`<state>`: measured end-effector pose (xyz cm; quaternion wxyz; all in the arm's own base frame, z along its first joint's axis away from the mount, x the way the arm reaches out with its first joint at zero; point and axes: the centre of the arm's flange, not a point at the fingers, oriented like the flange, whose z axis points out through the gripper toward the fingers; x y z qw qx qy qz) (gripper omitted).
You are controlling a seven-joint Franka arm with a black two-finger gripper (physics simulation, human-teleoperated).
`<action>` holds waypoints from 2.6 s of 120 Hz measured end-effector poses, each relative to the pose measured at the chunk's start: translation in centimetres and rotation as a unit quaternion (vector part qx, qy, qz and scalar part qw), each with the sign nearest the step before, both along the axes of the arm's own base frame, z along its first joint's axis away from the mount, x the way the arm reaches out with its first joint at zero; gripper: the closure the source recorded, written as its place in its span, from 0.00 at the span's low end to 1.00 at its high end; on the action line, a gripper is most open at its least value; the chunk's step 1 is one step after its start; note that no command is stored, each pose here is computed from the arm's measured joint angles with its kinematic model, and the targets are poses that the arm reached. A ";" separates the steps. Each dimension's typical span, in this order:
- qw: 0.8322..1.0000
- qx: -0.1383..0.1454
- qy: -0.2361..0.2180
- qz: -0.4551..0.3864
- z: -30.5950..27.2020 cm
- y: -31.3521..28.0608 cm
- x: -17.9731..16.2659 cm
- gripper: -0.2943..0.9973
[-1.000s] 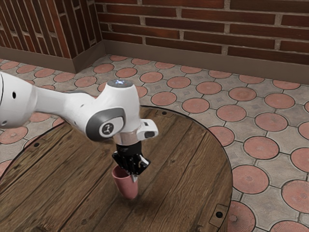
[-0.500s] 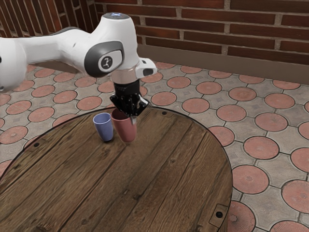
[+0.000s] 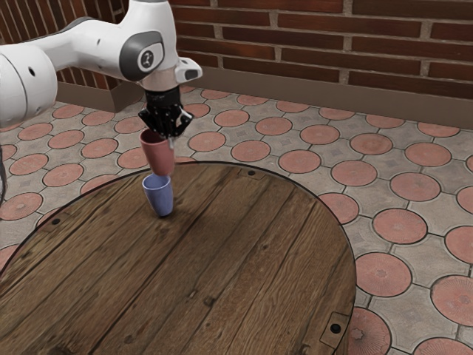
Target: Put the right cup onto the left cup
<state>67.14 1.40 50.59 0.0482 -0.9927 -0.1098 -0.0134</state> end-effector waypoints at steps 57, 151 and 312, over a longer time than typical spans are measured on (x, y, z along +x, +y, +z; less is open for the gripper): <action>1.000 0.001 -0.018 0.010 -2.8 6.6 3.9 0.84; 0.999 -0.015 -0.034 -0.011 -5.6 8.1 2.5 0.84; 0.997 -0.046 -0.061 -0.011 -4.4 7.6 1.7 0.37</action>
